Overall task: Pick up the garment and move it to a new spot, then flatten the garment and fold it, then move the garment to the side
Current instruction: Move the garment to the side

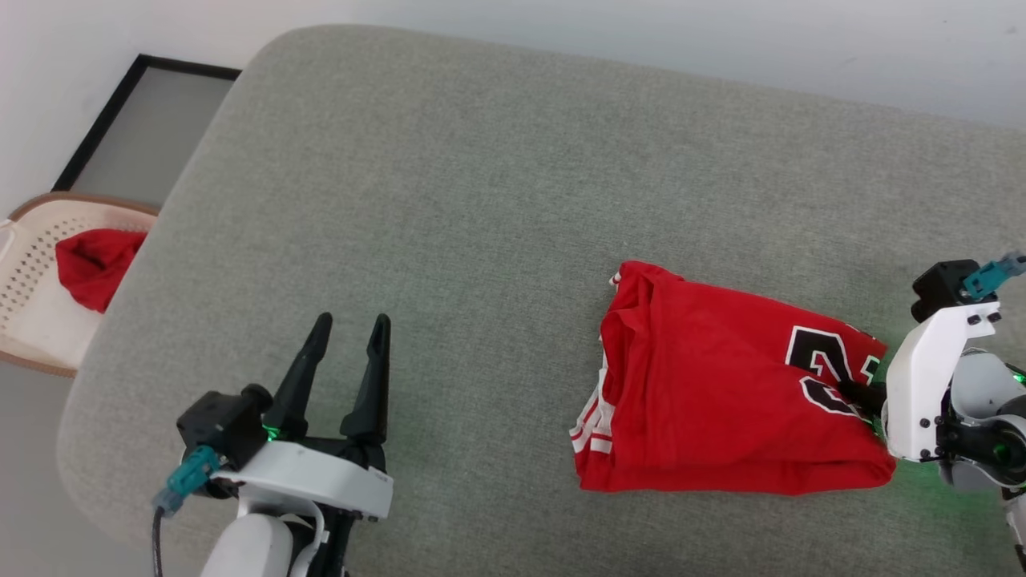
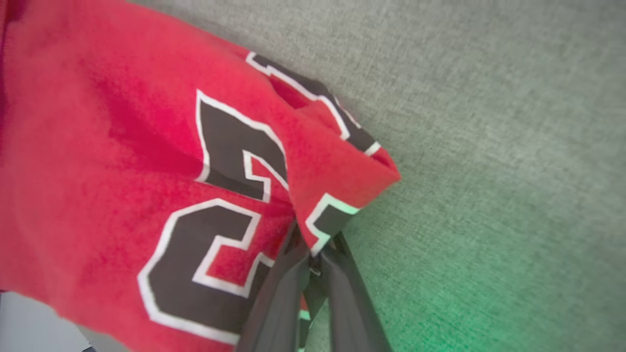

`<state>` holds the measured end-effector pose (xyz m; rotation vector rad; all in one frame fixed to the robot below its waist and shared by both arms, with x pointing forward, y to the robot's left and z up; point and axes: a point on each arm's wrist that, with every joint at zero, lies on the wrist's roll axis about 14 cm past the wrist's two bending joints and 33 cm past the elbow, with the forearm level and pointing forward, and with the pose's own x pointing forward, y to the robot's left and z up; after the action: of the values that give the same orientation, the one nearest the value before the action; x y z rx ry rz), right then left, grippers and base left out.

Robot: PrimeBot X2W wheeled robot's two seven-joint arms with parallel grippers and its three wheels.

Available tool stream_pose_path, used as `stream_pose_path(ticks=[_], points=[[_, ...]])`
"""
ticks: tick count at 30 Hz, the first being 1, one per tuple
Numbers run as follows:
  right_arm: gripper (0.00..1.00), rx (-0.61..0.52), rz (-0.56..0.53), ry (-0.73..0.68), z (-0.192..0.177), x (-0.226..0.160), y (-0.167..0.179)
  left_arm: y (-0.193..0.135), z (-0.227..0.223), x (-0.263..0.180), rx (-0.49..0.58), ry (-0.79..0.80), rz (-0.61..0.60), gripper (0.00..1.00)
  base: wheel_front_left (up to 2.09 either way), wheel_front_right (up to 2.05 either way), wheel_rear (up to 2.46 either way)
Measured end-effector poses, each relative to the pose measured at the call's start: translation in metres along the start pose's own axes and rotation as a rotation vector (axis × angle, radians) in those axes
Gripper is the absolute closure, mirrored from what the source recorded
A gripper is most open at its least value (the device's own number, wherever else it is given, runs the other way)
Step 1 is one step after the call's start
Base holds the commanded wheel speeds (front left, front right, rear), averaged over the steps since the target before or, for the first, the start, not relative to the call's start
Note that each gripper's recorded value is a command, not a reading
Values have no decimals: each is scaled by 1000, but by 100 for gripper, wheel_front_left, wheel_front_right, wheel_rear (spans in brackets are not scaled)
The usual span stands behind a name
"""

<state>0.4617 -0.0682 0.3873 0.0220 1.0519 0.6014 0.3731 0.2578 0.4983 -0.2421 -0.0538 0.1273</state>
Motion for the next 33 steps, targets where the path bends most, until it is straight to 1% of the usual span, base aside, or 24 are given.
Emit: stream_pose_path(ticks=[3, 9, 19, 28, 33], points=[[100, 3, -24, -21, 3, -6, -9, -2, 1, 2, -6, -5, -8, 0, 0, 0, 0], [100, 2, -113, -67, 11, -30, -43, -10, 2, 6, -4, -6, -40, 0, 0, 0, 0], [100, -34, -322, -141, 32, -90, -114, -39, 3, 26, 2, -22, -134, 0, 0, 0, 0], [100, -46, -524, -156, 36, -139, -184, -65, -10, 51, -2, -5, -211, 0, 0, 0, 0], [100, -88, -646, -159, 36, -167, -221, -77, -20, 62, -4, 9, -244, 0, 0, 0, 0]])
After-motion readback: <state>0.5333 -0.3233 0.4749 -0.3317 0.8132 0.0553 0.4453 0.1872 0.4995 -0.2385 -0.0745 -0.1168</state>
